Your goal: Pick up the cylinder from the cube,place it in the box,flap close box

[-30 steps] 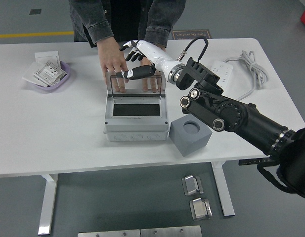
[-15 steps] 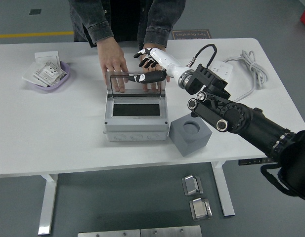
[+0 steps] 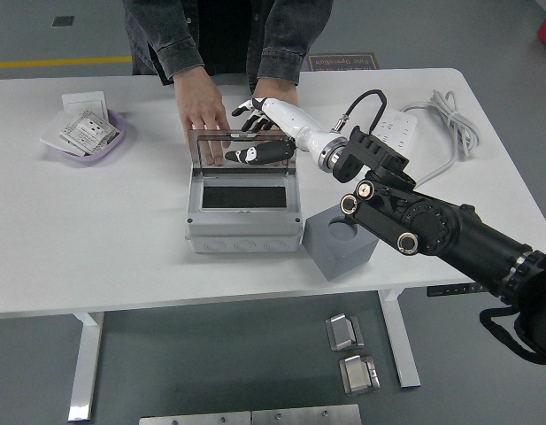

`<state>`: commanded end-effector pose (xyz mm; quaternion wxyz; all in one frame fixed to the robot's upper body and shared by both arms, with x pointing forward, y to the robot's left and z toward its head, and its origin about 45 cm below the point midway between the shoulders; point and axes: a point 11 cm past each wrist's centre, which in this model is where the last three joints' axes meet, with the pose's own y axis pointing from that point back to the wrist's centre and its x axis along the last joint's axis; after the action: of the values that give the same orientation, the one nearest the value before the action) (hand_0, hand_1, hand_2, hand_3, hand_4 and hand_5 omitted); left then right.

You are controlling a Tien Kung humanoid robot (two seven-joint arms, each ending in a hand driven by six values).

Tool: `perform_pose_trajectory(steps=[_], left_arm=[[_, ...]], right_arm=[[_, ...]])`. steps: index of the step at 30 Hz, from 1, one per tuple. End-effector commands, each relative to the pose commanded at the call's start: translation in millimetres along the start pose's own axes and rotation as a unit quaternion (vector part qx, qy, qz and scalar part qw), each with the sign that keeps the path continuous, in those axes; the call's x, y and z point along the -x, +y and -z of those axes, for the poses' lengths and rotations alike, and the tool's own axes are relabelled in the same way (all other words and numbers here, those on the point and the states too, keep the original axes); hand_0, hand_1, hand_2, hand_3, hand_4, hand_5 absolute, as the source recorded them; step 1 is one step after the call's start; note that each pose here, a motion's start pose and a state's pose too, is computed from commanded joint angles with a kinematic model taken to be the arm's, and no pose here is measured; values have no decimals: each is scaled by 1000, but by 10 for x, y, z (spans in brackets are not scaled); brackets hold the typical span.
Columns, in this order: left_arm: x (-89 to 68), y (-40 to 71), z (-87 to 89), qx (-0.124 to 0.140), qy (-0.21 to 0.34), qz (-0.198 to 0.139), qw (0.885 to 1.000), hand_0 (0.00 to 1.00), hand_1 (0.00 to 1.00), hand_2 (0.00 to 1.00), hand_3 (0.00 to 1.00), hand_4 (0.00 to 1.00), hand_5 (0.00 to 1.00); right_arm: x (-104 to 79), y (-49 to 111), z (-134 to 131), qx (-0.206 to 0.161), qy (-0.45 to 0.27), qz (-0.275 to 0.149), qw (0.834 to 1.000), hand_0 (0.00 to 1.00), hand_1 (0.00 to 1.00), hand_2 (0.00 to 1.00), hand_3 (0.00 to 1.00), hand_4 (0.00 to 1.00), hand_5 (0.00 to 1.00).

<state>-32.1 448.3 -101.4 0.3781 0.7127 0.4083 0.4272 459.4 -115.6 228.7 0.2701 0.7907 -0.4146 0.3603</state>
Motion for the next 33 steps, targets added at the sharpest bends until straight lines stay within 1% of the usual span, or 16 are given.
perform_pose_trajectory(steps=[7,8,12,22,27,33], left_arm=[[3,-1,0,1,1,0,1000,743,762,710,803,764,502],[4,-1,0,1,1,0,1000,742,762,709,803,763,500],[2,-2,5,0,2,0,1000,742,762,709,803,763,500],[20,-4,10,0,3,2,1000,742,762,709,803,762,498],[23,-3,4,1,3,2,1000,742,763,710,802,762,499],[27,-4,11,0,4,2,1000,741,763,710,802,762,499]], right_arm=[[12,65,-7,-5,8,1,1000,685,632,656,773,958,442],[10,75,0,-7,9,1,1000,683,630,661,774,960,458],[17,132,38,-16,15,3,1000,683,630,661,774,960,458],[126,268,126,-36,28,15,999,683,623,660,775,962,468],[158,309,133,-39,35,17,998,679,622,660,776,962,471],[238,386,133,-41,39,24,998,676,617,659,776,960,472]])
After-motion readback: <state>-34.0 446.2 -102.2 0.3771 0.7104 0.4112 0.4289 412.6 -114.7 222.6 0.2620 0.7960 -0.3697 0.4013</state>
